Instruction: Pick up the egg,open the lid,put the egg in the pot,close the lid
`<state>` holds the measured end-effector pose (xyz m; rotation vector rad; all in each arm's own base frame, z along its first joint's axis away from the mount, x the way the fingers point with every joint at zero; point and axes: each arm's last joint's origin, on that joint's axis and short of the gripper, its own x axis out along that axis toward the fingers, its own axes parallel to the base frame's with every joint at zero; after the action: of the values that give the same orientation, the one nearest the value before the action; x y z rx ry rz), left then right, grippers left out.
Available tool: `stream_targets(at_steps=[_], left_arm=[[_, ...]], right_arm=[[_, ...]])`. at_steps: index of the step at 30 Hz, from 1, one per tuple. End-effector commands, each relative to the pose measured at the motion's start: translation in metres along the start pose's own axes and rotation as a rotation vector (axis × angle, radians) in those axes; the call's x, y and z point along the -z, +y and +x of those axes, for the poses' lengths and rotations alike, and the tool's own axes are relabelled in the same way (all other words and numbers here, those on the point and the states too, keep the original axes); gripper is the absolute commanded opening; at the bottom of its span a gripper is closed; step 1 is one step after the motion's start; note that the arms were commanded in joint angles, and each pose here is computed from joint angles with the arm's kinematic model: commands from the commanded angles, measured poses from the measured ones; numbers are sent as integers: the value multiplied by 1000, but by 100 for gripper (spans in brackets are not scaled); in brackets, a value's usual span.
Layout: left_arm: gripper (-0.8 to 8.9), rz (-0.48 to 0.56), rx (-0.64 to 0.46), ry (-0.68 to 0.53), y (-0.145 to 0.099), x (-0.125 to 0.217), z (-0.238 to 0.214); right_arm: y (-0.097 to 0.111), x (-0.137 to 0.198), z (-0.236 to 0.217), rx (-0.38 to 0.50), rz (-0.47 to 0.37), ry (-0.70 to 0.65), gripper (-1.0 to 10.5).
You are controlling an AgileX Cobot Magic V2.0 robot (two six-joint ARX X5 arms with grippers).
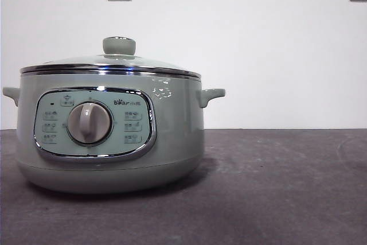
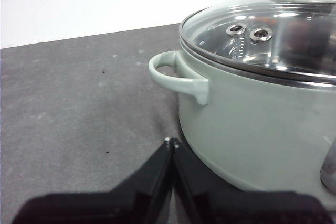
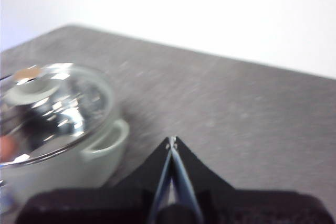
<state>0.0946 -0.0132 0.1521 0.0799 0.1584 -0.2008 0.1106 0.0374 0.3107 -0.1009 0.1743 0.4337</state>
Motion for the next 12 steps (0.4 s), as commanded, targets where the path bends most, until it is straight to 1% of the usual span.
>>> stream_targets(at_steps=[1,3,6,12], left_arm=[[-3,-8,-4,12,0,5,1],[-3,-8,-4,12,0,5,1],[-3,-8,-4,12,0,5,1],[-3,-8,-4,12,0,5,1]], right_arm=[[-8,21,-4,77,2,-43,2],[-10,38,-8,129,10,-69,2],[-11,65,-10,173,46,-77,2],[-9,113,-5,193,96,-73,2]])
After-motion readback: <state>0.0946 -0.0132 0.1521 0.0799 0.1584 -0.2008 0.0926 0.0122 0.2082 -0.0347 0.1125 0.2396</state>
